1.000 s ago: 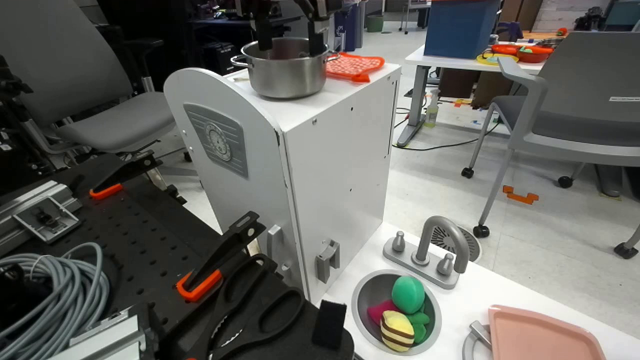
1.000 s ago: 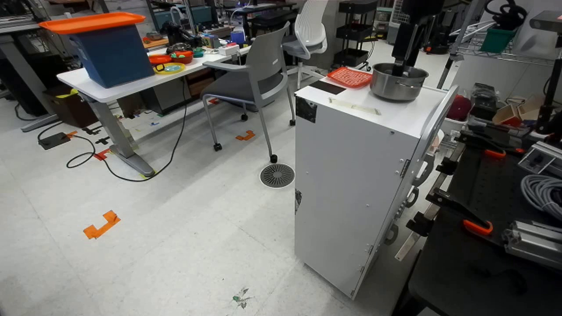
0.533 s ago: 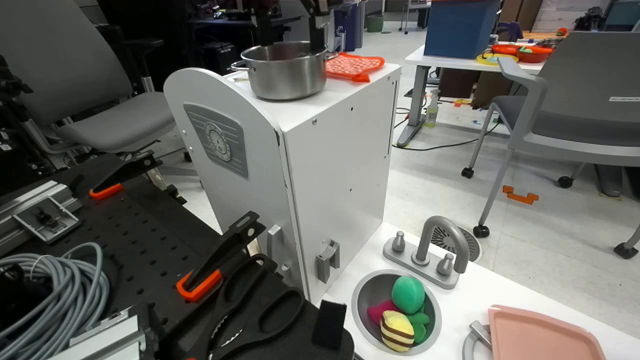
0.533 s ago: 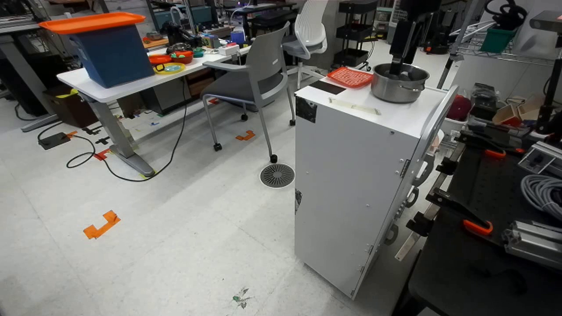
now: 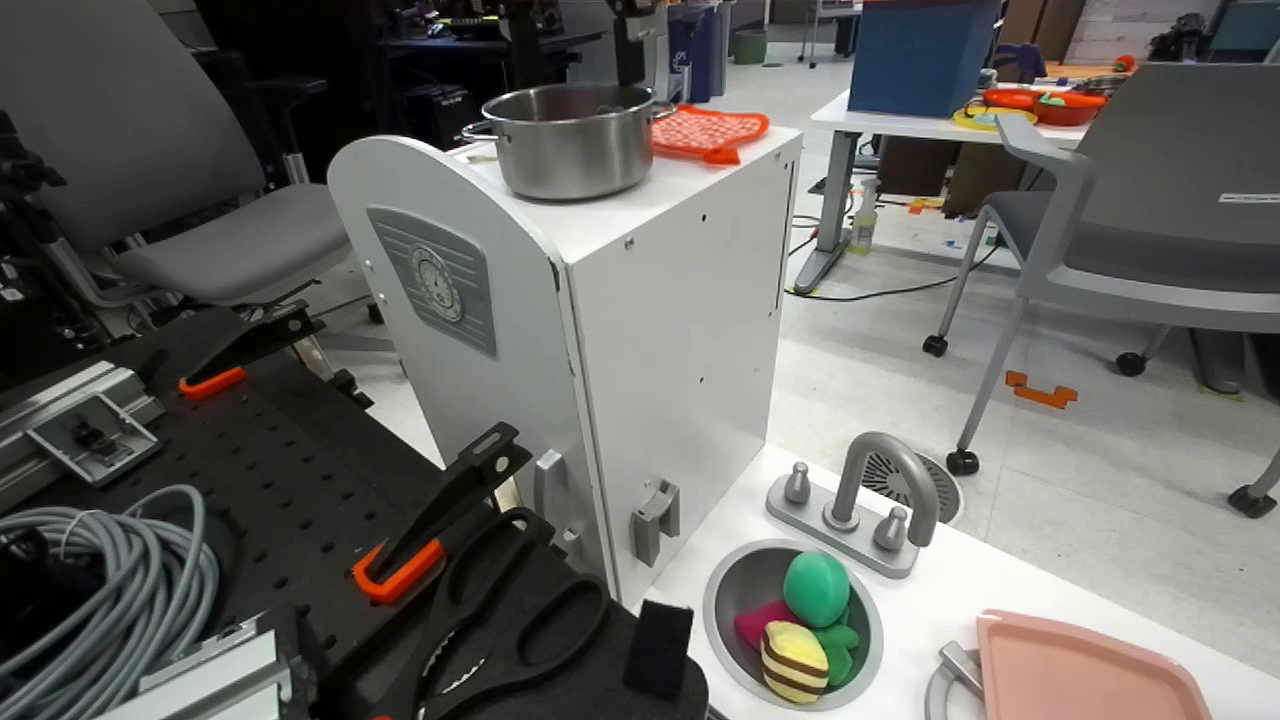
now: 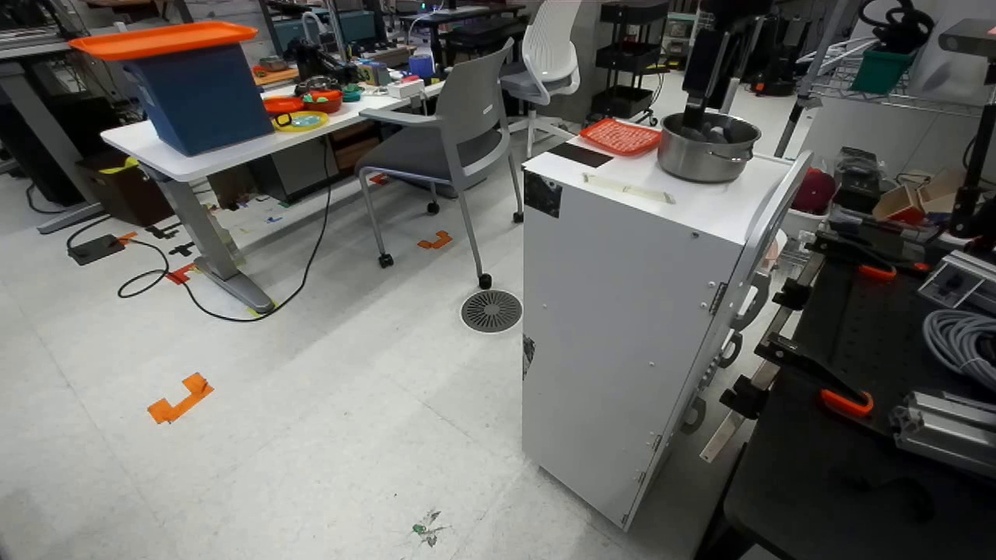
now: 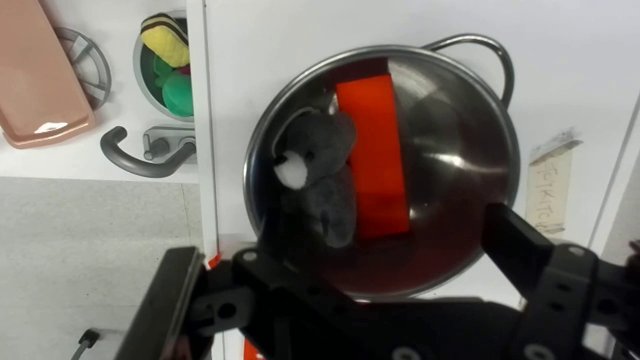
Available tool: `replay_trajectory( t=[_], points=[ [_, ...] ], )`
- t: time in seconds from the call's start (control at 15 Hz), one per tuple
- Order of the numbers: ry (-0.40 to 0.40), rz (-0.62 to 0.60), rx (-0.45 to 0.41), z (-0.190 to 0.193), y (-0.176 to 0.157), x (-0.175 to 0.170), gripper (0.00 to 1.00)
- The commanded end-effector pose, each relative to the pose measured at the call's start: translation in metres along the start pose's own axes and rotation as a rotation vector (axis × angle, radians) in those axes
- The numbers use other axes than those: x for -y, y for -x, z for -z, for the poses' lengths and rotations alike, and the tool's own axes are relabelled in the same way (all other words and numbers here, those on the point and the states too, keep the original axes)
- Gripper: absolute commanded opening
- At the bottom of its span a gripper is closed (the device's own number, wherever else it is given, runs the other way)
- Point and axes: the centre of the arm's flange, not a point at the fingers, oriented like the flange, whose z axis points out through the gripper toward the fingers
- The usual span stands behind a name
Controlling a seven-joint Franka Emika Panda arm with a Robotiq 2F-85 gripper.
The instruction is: Remove the yellow and black sponge, green plush toy and grey bear from the silver pot and place them in the sink
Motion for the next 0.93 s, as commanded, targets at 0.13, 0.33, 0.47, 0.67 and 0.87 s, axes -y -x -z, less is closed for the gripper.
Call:
replay_trajectory(
  t=[0.13, 0.33, 0.47, 0.67, 0.87],
  points=[
    [0.004, 0.026, -0.001, 0.001, -0.003, 0.0, 1.0],
    [-0.005, 0.03, 0.006, -0.001, -0.002, -0.003, 1.0],
    [-0.022, 0.038, 0.018, -0.006, -0.003, -0.005, 1.0],
    [-0.02, 0.036, 0.039, -0.016, -0.003, -0.011, 1.0],
    [-0.018, 0.029, 0.058, -0.025, -0.004, -0.013, 1.0]
  ],
)
